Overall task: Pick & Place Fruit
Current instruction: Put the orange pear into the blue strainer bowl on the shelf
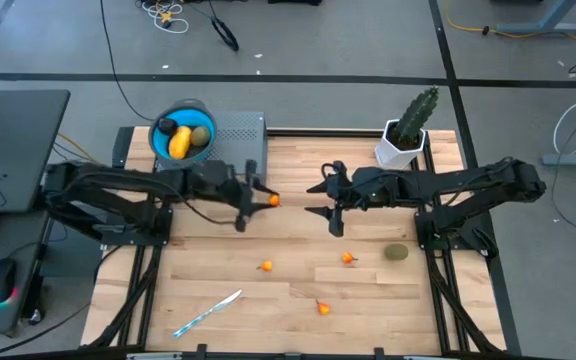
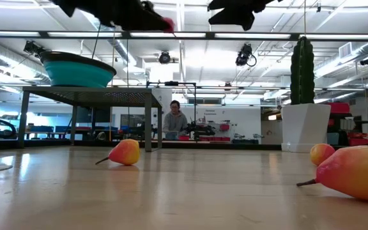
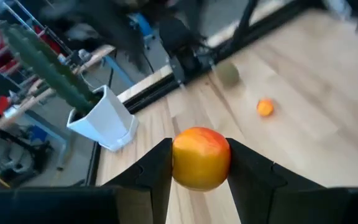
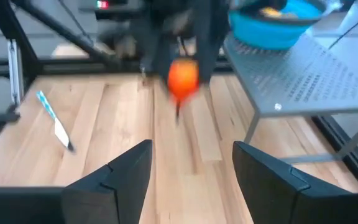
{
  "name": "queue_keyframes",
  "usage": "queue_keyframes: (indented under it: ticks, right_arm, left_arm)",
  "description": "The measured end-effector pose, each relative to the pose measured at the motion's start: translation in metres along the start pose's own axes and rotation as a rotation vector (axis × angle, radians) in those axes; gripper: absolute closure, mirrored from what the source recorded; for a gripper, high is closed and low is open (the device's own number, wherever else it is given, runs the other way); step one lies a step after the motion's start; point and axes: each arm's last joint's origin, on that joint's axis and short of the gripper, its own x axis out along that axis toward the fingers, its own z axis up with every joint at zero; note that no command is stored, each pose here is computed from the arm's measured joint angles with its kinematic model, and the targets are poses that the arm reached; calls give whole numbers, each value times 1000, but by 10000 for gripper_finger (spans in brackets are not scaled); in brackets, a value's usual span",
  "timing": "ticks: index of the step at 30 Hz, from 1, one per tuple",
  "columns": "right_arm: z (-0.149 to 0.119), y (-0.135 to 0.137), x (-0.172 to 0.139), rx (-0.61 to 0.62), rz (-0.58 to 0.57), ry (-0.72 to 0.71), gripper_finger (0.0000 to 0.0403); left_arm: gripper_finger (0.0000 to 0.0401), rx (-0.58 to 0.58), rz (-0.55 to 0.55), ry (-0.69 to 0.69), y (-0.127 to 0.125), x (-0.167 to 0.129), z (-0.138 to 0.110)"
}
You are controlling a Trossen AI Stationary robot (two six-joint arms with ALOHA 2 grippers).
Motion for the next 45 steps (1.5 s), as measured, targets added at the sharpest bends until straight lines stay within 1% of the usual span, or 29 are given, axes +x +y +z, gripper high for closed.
queue_keyframes:
  ticks: [3, 5, 6, 14, 17, 20, 23, 26, 28, 36, 41, 45]
  right_arm:
    - [-2, 3, 3, -3, 7, 0, 169]
    - [-5, 3, 5, -6, 9, 12, 169]
    - [-7, 4, 6, -5, 10, 12, 169]
    - [-26, 4, 14, 0, 10, -4, 169]
    - [-30, 4, 16, 5, 11, -34, 169]
    - [-30, 4, 16, 6, 11, -55, 169]
    - [-30, 5, 17, 5, 11, -57, 169]
    - [-30, 5, 17, 5, 11, -59, 169]
    - [-30, 5, 17, 5, 12, -59, 169]
    - [-30, 5, 17, 5, 12, -59, 169]
    - [-31, 4, 17, 5, 11, -58, 169]
    - [-31, 4, 17, 5, 11, -58, 169]
  left_arm:
    - [255, -84, -5, -57, 13, -21, -2]
    - [255, -120, 3, -92, 18, -34, -10]
    - [256, -134, 24, -107, 21, -40, -14]
    - [259, -249, 286, -228, 35, -87, -45]
    - [258, -281, 374, -274, 37, -101, -52]
    - [261, -315, 460, -281, 38, -110, -62]
    - [263, -352, 578, -242, 43, -117, -68]
    - [261, -395, 705, -173, 47, -121, -74]
    - [258, -412, 768, -125, 49, -122, -78]
    - [262, -460, 983, 1, 52, -127, -87]
    - [255, -463, 1128, 105, 52, -130, -92]
    - [254, -452, 1195, 188, 51, -131, -95]
